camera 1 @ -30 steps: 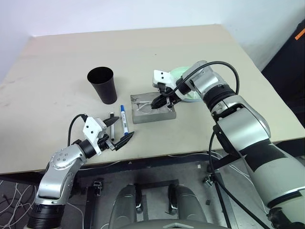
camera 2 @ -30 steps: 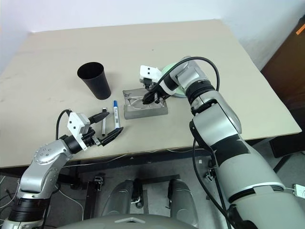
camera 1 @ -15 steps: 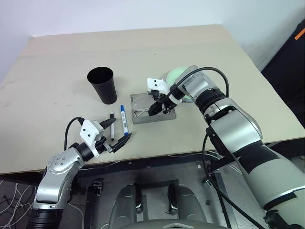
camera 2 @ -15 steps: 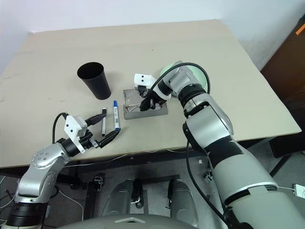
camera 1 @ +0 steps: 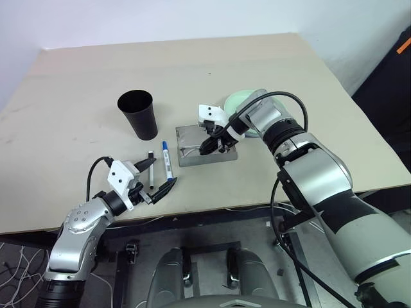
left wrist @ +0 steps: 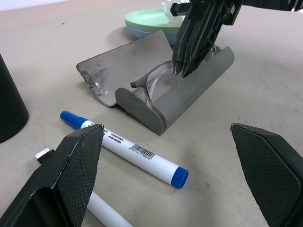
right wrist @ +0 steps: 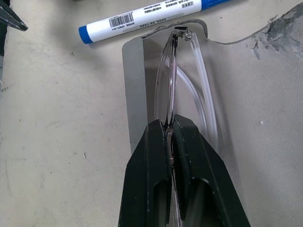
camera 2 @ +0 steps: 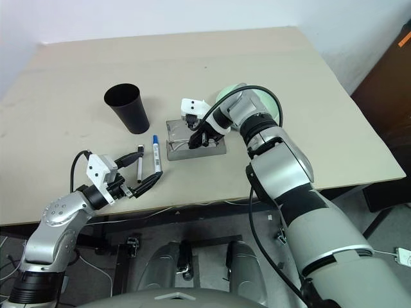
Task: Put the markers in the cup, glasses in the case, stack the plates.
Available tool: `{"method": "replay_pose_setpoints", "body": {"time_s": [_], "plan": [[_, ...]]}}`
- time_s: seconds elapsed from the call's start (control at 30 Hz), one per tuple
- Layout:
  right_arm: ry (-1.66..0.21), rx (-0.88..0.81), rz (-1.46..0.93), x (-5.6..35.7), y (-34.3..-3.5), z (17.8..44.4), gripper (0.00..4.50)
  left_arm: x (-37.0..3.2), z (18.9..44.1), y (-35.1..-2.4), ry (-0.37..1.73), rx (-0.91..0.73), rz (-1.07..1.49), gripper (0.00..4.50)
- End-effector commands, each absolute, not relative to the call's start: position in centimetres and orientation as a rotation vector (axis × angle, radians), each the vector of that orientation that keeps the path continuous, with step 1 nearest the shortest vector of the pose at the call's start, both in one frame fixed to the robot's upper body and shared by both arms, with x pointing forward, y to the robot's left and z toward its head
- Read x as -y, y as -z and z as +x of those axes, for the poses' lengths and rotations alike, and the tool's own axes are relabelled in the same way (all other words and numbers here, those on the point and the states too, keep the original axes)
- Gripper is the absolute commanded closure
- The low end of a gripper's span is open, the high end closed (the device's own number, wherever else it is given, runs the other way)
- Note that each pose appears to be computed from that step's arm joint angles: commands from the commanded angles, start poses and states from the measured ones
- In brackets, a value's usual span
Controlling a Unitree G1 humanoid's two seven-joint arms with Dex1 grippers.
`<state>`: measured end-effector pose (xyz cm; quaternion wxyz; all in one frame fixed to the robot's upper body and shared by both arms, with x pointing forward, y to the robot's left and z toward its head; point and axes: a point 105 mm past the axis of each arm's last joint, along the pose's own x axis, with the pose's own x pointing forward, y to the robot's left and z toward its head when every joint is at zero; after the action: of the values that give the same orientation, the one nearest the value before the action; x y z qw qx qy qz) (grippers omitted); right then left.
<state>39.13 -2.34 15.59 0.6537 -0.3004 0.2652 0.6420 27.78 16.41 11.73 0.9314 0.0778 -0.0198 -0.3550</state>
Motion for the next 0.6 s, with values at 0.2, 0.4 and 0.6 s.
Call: {"method": "replay_pose_setpoints", "body": {"time_s": [0.2,0.4,0.6], "plan": [[-1.469,-0.568,-0.686,2.2,-16.5,39.2,3.72,-15.8,27.8,-13.4,0.744,0.093,0.187,0.0],[-1.448,-0.56,-0.684,2.3,-16.7,39.4,3.72,-15.7,27.8,-13.4,0.745,0.091,0.186,0.0],[-1.445,-0.555,-0.648,2.2,-17.7,39.5,3.72,-15.7,27.8,-13.4,0.746,0.091,0.186,0.0]]}}
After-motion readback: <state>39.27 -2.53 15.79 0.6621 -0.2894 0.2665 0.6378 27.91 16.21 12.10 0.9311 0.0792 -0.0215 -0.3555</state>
